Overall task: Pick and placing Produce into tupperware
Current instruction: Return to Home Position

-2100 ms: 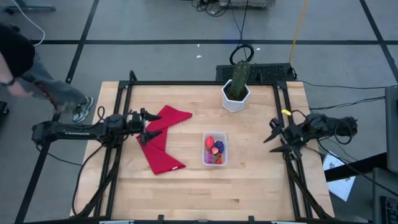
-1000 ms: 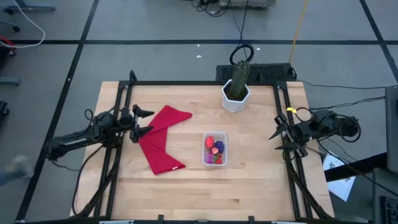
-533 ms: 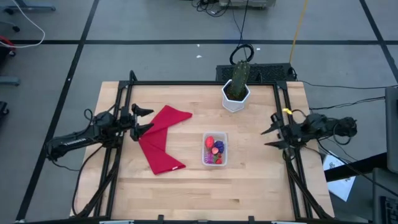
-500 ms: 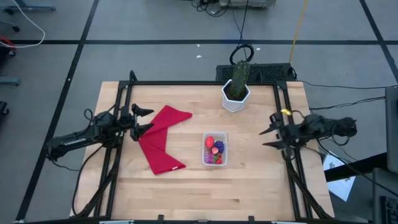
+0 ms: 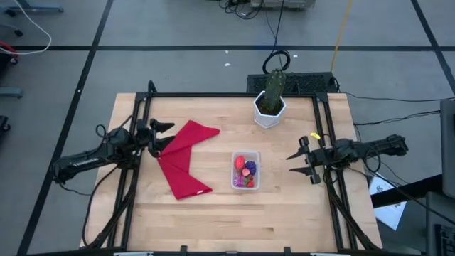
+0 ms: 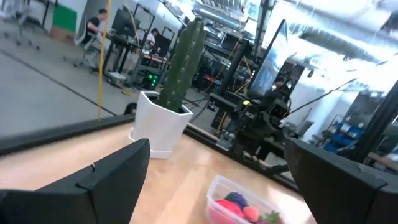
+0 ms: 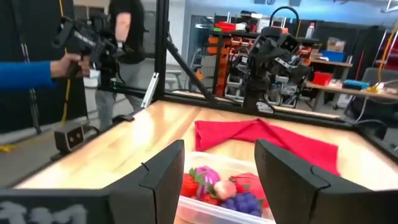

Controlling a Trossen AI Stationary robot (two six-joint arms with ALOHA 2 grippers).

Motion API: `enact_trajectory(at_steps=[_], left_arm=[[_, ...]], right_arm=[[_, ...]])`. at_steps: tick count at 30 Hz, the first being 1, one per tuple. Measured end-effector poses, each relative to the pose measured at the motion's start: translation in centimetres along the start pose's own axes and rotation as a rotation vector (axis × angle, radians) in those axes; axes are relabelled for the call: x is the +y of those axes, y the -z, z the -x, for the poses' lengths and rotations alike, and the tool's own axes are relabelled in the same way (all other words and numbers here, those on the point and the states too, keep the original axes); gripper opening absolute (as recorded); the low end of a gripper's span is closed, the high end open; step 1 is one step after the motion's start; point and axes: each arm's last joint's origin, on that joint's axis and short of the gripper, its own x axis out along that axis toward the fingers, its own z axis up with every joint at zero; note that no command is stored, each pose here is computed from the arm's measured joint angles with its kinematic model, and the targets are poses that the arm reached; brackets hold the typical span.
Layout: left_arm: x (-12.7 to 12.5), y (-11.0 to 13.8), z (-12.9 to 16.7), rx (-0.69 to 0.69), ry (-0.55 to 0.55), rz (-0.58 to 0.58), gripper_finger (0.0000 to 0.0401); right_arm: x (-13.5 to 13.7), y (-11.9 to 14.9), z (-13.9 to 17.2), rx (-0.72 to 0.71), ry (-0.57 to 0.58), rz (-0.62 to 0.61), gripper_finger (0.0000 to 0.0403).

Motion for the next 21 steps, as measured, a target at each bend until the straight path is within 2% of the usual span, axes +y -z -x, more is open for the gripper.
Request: enact_trajectory(at_steps=[4,9,21], left_arm=[[-0.03,0.01,0.00,0.002,0.003,0.086,0.0379],[-0.03,0.02,0.00,0.002,0.003,0.136,0.0379],[-0.02,0.03,0.00,0.002,0.003,0.134,0.0379]], right_arm=[[0.01,-0.01,0.00,-0.001,-0.002,-0.095,0.0187],[0.01,0.01,0.00,0.000,-0.002,-0.211,0.0187],[0.01,0.02,-0.01,0.001,-0.002,-0.219,0.0187]])
